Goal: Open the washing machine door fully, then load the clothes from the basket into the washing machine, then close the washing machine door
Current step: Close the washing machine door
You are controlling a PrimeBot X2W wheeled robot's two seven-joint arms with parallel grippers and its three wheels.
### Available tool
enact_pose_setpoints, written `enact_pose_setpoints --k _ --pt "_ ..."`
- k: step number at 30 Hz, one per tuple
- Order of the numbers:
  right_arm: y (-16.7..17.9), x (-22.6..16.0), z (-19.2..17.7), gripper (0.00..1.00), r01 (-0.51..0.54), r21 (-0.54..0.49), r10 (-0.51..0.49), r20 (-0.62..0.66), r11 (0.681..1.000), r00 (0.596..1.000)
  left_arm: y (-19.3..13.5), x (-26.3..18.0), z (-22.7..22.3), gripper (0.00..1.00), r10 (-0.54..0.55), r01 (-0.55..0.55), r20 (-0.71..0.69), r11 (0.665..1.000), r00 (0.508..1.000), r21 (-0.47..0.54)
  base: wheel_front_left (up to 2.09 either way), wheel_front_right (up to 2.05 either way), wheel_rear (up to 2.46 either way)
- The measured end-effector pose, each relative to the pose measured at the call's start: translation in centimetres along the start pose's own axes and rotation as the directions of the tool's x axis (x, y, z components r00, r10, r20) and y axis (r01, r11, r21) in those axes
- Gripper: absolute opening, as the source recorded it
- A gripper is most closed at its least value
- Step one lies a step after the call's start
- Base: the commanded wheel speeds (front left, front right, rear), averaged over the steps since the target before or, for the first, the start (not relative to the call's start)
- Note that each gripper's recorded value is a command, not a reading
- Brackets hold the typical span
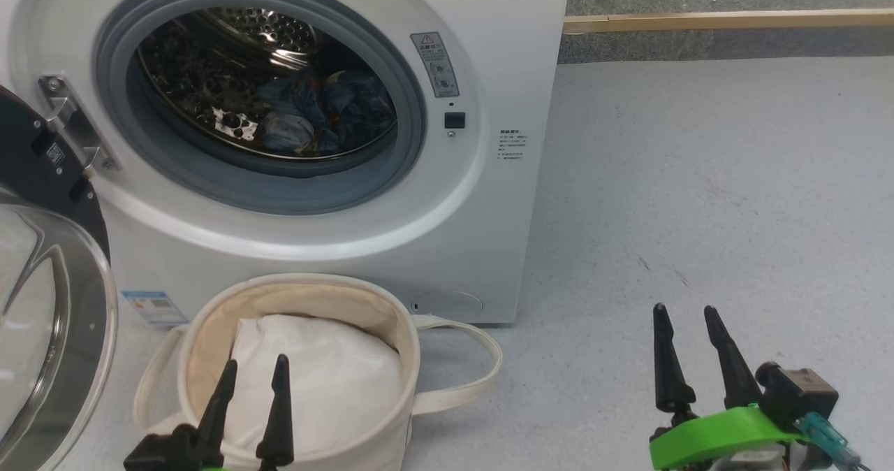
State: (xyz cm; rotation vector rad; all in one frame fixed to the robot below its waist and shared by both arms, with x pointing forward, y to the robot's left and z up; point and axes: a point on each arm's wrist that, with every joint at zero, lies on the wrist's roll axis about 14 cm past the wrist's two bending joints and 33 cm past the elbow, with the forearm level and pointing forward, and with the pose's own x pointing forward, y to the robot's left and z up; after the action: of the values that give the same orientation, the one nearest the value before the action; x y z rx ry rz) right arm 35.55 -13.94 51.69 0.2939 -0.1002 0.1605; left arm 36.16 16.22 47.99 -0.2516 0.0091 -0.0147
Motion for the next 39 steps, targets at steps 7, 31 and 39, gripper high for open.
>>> enact_pose_setpoints --k 7,31,39 --pt "0.0 0.0 -0.1 1.00 -0.001 0.001 0.001 -0.003 1.000 1.000 0.1 0.0 0.0 1.00 0.002 -0.002 -0.001 1.000 1.000 -0.001 0.00 0.00 0.00" --pt "0.2 0.1 -0.7 1.00 -0.004 0.005 0.004 -0.021 1.000 1.000 1.1 0.0 -0.4 1.00 0.049 -0.049 -0.012 0.998 0.999 -0.038 -1.46 0.71 0.75" --pt "0.5 0.4 -1.4 1.00 -0.019 0.001 0.019 -0.041 1.000 0.999 1.1 -0.1 -0.6 1.00 0.059 -0.059 -0.017 0.998 0.998 -0.009 -2.03 1.88 0.15"
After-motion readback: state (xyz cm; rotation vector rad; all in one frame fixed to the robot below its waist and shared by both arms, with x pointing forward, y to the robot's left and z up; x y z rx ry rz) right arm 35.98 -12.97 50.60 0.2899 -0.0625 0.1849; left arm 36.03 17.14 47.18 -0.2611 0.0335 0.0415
